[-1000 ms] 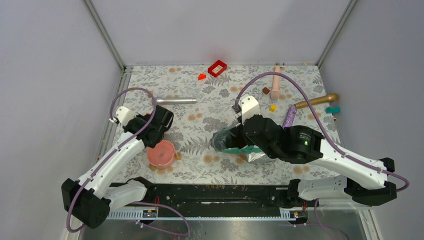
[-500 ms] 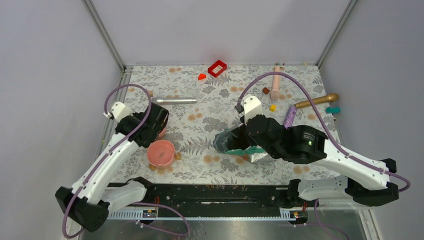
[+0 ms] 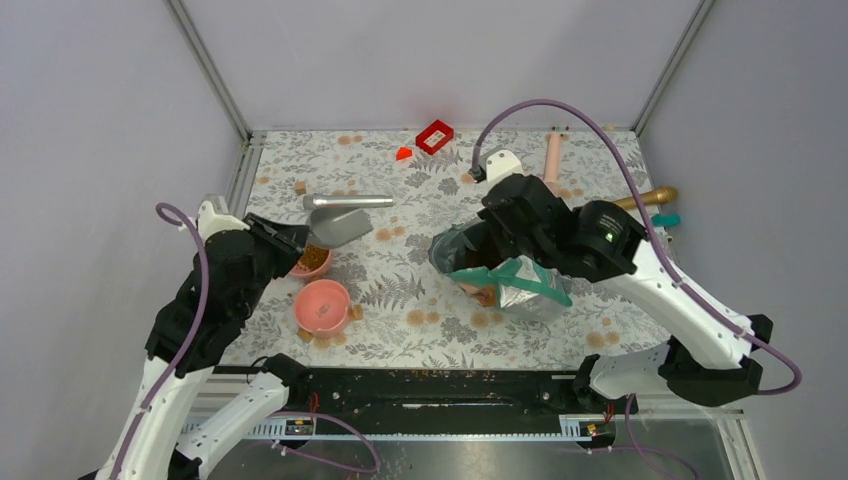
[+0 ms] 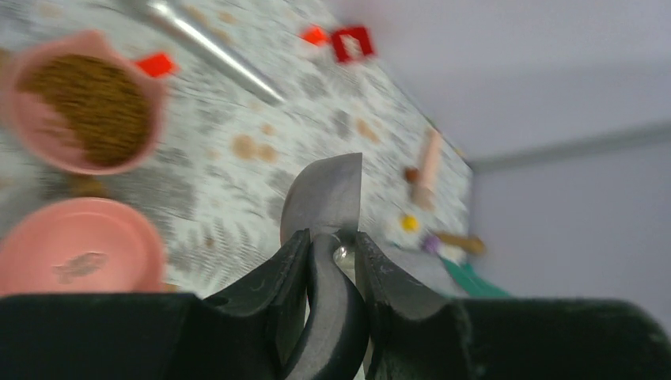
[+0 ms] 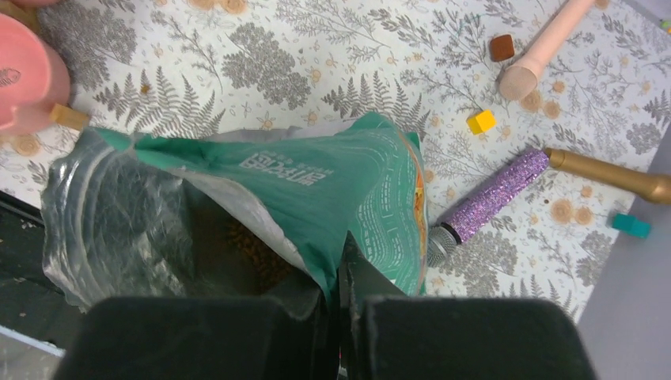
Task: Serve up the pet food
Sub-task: Collect the pet food from the pet food bag.
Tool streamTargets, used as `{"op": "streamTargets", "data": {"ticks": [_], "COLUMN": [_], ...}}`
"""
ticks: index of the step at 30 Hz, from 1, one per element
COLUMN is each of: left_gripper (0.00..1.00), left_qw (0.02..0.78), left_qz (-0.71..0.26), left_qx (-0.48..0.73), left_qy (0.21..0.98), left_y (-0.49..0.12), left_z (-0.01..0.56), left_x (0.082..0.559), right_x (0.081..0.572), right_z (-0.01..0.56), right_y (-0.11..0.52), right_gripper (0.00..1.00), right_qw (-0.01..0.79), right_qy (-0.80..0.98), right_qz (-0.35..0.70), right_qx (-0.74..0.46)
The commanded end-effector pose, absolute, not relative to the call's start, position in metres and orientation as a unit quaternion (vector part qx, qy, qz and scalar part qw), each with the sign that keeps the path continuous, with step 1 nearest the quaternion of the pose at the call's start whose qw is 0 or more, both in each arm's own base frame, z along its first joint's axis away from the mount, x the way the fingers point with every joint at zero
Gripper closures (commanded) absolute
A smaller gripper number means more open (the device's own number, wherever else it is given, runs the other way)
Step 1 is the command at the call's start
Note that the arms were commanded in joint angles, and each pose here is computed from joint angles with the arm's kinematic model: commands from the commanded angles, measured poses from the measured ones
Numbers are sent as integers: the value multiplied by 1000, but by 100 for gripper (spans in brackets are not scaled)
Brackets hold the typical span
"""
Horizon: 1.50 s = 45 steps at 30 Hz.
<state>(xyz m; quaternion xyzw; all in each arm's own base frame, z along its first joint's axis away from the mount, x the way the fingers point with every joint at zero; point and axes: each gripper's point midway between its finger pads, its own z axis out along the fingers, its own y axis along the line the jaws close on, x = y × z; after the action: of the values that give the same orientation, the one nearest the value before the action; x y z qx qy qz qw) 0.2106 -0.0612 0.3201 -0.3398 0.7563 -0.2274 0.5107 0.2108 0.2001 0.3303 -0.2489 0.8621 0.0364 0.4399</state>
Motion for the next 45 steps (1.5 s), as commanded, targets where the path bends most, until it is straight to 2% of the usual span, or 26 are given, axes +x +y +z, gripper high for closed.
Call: {"op": "streamTargets", "data": {"ticks": [1, 5, 10, 18, 23, 28, 30, 39, 42, 45], "left_gripper": [100, 100, 100, 100, 100, 100, 100, 100, 100, 100], "left_qw": [515, 483, 431, 373, 350, 368, 350, 351, 345, 326], "left_qz": [-443, -522, -563, -505, -461, -359, -322, -120, -55, -6], "left_qx": [-191, -126, -111, -180, -221, -276, -264, -270, -249, -230], "left_qy": [708, 692, 696, 758, 785, 812, 839, 888, 903, 917], "left_y": [-129, -152, -170, -172, -173, -159, -165, -171, -178, -187], "left_z": [408, 451, 468, 438, 415, 395, 386, 341, 318, 289], "left_x": [185, 155, 144, 169, 190, 212, 211, 221, 229, 237], "right_x": [229, 240, 249, 252, 251, 246, 248, 256, 254, 249], "right_z": [398, 404, 404, 398, 392, 391, 387, 385, 382, 370], "right_y": [231, 237, 255, 276, 285, 295, 298, 284, 289, 314], "right_gripper": [100, 100, 100, 100, 100, 100, 100, 100, 100, 100], "right_qw": [516, 523, 527, 531, 546, 558, 561, 595, 596, 592], "right_qy": [821, 821, 817, 810, 802, 794, 795, 794, 797, 794], "right_qz": [102, 89, 92, 107, 70, 56, 49, 2, 28, 121], "right_qx": [-221, -211, -215, -224, -232, -232, -226, -124, -93, -73]}}
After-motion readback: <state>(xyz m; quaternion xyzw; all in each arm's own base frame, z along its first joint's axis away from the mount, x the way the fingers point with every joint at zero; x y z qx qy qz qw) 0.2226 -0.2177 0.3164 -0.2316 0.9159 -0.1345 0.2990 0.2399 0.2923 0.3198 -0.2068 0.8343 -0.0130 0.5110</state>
